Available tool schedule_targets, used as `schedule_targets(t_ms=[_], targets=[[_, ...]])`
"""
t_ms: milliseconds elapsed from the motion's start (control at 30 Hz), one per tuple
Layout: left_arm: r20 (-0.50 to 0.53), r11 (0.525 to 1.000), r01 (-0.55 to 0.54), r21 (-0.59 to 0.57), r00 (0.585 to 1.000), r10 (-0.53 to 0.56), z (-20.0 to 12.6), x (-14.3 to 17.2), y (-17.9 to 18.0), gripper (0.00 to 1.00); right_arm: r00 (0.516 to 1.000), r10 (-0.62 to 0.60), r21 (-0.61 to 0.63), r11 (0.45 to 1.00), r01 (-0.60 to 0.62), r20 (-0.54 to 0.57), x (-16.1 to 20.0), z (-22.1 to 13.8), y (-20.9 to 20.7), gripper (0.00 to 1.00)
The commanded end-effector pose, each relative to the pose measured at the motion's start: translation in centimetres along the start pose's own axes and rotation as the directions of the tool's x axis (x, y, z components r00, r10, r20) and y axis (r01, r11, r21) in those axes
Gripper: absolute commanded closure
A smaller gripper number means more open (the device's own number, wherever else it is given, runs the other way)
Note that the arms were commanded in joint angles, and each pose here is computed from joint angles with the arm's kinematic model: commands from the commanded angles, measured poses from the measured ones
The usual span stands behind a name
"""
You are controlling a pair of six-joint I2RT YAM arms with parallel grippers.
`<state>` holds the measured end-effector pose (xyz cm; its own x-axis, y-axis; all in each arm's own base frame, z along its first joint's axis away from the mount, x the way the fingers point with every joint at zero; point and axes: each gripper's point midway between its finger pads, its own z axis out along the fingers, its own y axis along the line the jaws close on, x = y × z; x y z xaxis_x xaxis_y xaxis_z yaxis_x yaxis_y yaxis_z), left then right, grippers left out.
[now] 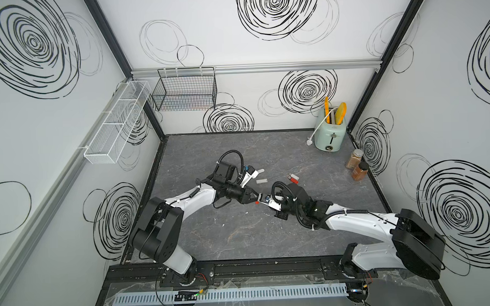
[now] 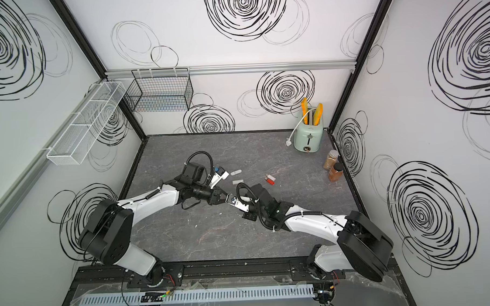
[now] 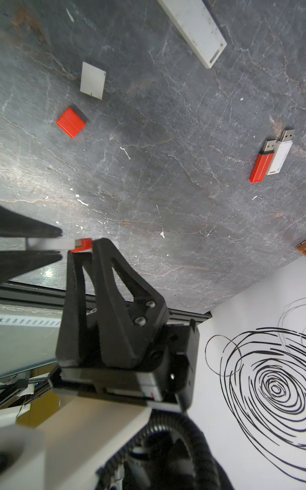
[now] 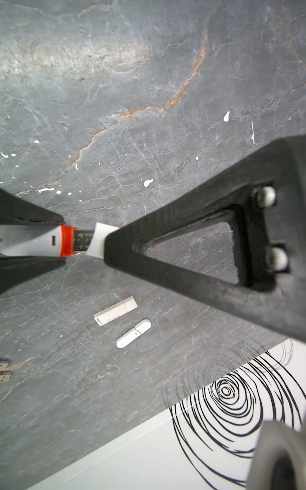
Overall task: Close the usb drive cover
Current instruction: Close the cover of the USB drive.
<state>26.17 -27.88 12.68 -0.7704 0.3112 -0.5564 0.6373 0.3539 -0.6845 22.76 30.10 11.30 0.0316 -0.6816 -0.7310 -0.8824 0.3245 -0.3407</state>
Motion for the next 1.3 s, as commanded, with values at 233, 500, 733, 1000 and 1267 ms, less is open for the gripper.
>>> schedule_targets(t_ms=[233, 500, 733, 1000, 1267], targets=[[0.005, 1.000, -0.018, 0.014, 1.000, 0.017, 0.8, 0.1, -0.5, 1.00, 0.969, 0.022, 0.023, 0.999, -0.029, 0.247, -6.9, -0.7, -0.5, 0.99], [0.013, 1.000, -0.021, 0.007, 1.000, 0.021, 0.3, -0.3, -0.4, 1.00, 0.979, -0.031, 0.082, 0.997, 0.015, 0.201, -5.6, -0.9, -1.2, 0.99], [0.011, 1.000, -0.029, 0.004, 1.000, 0.029, 0.1, -0.2, -0.1, 1.00, 0.973, 0.002, 0.108, 0.994, -0.027, 0.230, -5.2, -2.3, -2.6, 0.99], [0.001, 0.999, -0.025, 0.030, 1.000, 0.025, 0.3, -0.1, -0.7, 1.00, 0.972, 0.029, 0.099, 0.994, -0.053, 0.234, -5.2, -1.8, -2.5, 0.99], [0.019, 0.999, 0.012, 0.040, 1.000, -0.012, 0.5, -0.2, -0.6, 1.00, 0.961, 0.057, 0.076, 0.994, -0.081, 0.269, -6.2, -1.4, -1.9, 0.99]])
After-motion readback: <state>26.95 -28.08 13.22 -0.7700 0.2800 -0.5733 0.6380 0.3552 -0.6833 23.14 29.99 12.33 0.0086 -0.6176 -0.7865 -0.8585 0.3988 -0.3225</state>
